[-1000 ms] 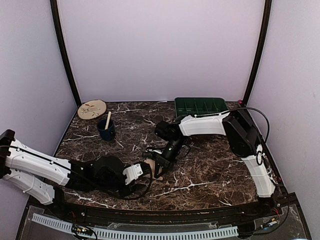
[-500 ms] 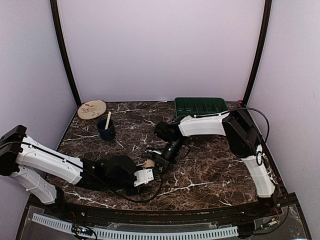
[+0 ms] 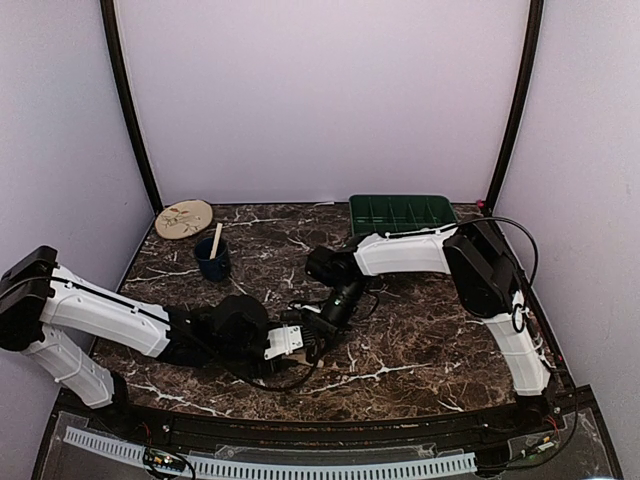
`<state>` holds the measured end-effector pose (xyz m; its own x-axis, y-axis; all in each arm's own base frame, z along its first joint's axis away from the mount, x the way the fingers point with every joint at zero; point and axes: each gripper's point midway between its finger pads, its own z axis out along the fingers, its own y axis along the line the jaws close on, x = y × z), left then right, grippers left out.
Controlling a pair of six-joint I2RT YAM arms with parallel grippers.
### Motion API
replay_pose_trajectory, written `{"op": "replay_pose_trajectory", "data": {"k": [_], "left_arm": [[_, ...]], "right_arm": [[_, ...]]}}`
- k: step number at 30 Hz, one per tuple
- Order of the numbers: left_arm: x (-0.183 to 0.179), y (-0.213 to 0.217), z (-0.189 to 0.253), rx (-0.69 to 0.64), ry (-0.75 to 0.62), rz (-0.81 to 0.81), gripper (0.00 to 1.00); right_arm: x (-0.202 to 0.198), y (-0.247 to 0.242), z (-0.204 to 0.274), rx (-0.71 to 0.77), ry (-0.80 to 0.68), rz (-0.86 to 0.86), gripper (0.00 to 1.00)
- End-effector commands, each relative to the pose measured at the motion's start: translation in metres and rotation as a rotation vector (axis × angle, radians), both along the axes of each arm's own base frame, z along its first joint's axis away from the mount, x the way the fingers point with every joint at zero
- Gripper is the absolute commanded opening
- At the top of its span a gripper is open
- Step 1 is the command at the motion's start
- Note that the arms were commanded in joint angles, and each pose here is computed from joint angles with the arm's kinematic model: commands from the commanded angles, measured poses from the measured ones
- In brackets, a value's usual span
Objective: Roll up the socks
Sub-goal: Roll the sock at the center of the board.
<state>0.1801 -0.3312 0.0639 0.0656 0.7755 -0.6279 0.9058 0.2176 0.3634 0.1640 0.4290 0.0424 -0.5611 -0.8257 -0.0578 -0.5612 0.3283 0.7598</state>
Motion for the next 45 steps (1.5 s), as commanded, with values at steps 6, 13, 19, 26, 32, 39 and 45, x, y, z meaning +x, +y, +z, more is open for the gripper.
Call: {"op": "replay_pose_trajectory", "data": {"k": [6,13,19,26,32,39,45], "left_arm": [[-0.012,-0.011,-0.002,-0.001,0.091,-0.106,0.49],[-0.023,-0.009,-0.008,0.019,0.148,-0.155,0.49],[-0.011,-0.005,-0.013,0.042,0.123,-0.117,0.49],[-0.001,-0.009,-0.014,0.047,0.103,-0.109,0.49],[-0.002,-0.013,-0.016,0.053,0.121,-0.126,0.49],[-0.009,-0.009,-0.024,0.073,0.157,-0.145,0.39],[-0.009,-0.007,-0.032,0.102,0.179,-0.140,0.21]], "right_arm": [[-0.008,0.004,0.008,0.017,0.019,0.015,0.03],[-0.009,0.002,0.007,0.011,0.018,0.017,0.02],[-0.010,0.001,0.007,0.009,0.022,0.017,0.02],[-0.016,0.001,0.005,0.007,0.033,0.027,0.02],[-0.018,0.003,0.006,0.011,0.036,0.033,0.02],[-0.019,0.000,0.004,0.000,0.032,0.034,0.02],[-0.019,-0.001,0.005,0.003,0.032,0.034,0.02]]}}
